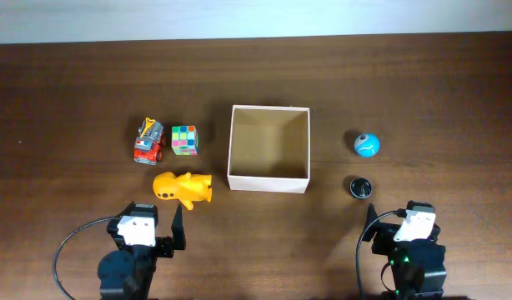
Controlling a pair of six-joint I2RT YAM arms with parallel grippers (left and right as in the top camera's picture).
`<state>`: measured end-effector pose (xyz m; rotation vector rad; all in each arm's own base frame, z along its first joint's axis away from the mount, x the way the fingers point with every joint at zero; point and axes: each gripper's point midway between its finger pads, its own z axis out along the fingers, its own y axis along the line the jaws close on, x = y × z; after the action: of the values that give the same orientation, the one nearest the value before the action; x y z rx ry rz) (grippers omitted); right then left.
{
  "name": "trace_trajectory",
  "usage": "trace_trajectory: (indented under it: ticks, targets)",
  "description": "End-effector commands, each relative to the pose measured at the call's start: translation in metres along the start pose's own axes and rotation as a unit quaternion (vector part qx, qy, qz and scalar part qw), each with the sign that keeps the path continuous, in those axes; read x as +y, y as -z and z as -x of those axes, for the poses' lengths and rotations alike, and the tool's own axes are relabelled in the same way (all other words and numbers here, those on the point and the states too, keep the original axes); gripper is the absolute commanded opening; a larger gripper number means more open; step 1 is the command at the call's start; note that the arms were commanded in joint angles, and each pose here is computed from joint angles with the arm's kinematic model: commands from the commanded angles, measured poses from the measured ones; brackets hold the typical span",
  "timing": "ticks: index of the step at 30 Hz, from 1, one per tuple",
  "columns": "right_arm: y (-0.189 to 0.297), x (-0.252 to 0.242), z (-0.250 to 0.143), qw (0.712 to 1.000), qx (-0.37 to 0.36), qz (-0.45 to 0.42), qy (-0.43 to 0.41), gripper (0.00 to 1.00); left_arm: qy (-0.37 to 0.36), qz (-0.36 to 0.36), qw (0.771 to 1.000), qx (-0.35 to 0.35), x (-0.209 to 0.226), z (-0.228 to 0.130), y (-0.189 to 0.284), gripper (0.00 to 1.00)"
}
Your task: Pack container
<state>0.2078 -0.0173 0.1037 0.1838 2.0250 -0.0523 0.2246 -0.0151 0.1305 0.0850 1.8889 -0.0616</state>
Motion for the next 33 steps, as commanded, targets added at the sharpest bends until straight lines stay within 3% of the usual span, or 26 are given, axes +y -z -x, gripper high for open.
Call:
trace_trajectory:
  ticks: [1,33]
  targets:
    - [-0.0006,-0.0017,-0.0004,1.0,-0.002,-0.003,-0.006,0.99,0.004,-0.007,1.0,-0.003,-0.0027,-0.0017,-0.001,0.99]
    - [-0.0005,-0.0009,0.0055,1.0,-0.014,-0.001,-0.008,0.99,0.004,-0.007,1.0,-0.012,-0.0027,0.003,-0.0009,0.99]
